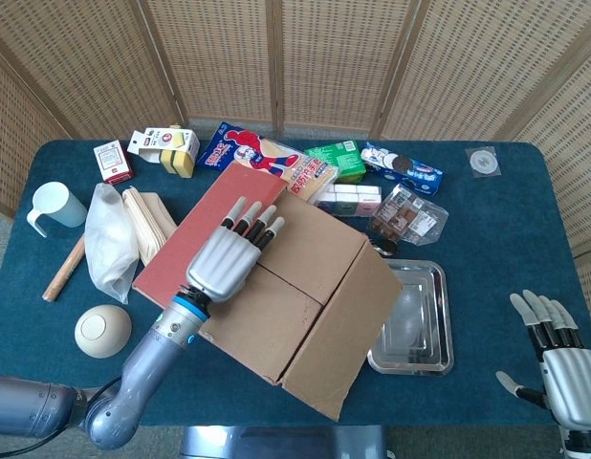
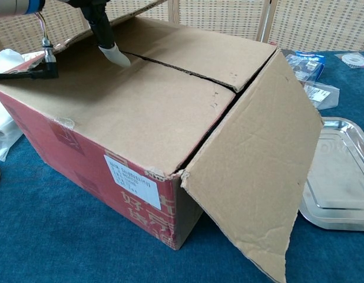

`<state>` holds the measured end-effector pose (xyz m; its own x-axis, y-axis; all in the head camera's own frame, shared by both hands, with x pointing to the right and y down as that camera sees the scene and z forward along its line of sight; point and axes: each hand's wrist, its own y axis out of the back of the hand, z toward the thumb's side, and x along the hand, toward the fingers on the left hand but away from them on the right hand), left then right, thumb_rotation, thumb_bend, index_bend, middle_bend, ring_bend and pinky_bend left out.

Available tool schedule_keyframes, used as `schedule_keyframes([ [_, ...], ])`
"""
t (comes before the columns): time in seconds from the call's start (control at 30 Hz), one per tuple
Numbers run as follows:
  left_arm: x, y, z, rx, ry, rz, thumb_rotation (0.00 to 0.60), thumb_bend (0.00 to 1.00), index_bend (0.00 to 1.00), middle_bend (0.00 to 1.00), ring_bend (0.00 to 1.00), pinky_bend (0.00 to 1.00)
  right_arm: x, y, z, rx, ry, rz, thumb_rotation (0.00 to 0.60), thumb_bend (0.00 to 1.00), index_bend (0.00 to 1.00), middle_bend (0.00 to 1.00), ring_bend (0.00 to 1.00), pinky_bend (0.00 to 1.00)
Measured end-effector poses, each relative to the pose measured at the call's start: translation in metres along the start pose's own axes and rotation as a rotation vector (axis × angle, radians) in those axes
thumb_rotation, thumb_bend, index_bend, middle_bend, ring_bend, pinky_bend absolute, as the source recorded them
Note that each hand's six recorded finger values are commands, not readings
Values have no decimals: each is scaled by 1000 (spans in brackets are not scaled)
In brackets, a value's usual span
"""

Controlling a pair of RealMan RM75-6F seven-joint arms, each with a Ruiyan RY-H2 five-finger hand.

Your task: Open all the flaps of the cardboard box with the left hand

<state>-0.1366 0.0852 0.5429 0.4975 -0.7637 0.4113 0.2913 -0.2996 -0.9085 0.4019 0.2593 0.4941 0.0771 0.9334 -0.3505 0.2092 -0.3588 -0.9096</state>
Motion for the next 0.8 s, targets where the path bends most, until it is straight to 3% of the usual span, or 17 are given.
schedule_keyframes([
  [0.6, -25, 61, -57, 90, 120, 100, 600, 0, 0, 0, 0, 0, 1, -1, 3, -10, 9, 11, 600, 0, 0, 0, 0, 0],
  [0.8, -37, 66, -88, 92, 174, 95, 600, 0, 0, 0, 0, 0, 1, -3, 4, -14, 14, 22, 600, 0, 0, 0, 0, 0],
])
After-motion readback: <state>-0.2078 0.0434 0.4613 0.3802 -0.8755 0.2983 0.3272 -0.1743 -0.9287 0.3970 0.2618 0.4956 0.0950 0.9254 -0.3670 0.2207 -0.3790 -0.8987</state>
